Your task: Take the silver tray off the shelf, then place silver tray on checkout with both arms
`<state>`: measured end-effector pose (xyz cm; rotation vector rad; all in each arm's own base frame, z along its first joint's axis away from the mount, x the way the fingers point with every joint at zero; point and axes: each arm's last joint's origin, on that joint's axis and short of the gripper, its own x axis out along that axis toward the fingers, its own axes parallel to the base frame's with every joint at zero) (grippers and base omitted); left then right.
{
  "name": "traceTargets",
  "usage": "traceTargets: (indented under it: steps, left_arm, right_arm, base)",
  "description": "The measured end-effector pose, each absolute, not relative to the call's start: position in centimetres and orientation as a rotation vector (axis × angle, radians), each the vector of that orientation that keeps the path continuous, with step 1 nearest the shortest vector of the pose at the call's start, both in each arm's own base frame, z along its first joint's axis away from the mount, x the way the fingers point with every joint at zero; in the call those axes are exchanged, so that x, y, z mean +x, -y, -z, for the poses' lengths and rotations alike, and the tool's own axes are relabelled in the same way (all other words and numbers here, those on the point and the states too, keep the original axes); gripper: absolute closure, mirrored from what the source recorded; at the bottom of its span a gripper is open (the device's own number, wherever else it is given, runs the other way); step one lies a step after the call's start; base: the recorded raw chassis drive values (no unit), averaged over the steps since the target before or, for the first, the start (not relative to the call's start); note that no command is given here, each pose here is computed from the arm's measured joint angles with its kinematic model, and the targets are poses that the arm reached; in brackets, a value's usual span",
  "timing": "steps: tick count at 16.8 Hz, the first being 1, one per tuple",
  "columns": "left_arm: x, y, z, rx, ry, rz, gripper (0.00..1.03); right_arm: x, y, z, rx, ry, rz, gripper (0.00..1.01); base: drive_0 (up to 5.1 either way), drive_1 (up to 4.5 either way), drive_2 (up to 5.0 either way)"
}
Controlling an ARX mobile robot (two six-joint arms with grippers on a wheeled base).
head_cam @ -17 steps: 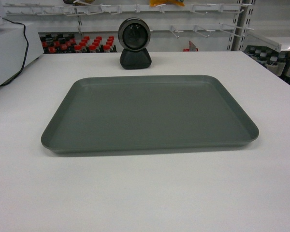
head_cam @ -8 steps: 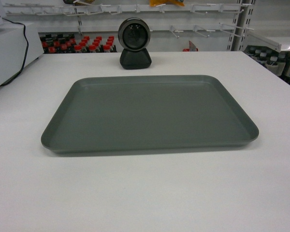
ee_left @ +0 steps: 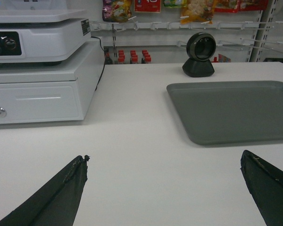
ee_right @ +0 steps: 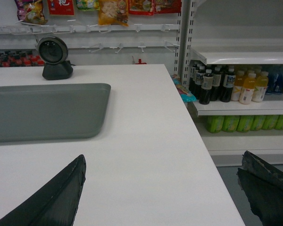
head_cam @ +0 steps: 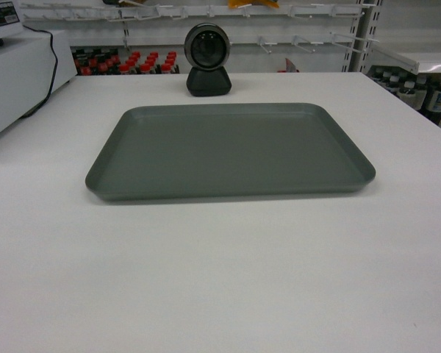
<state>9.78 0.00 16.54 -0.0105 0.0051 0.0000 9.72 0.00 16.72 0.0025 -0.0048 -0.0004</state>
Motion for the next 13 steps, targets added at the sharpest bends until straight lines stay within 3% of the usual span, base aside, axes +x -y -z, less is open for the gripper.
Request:
traceTargets:
  steps: [13]
  left_arm:
    - [9.78,0.00,-16.52,-0.010,-0.007,0.000,0.05]
  right_arm:
    - [9.72,0.00,-16.70,0.002,0.003,0.000,0.03]
  base:
    - [0.0,-4.23,4.2]
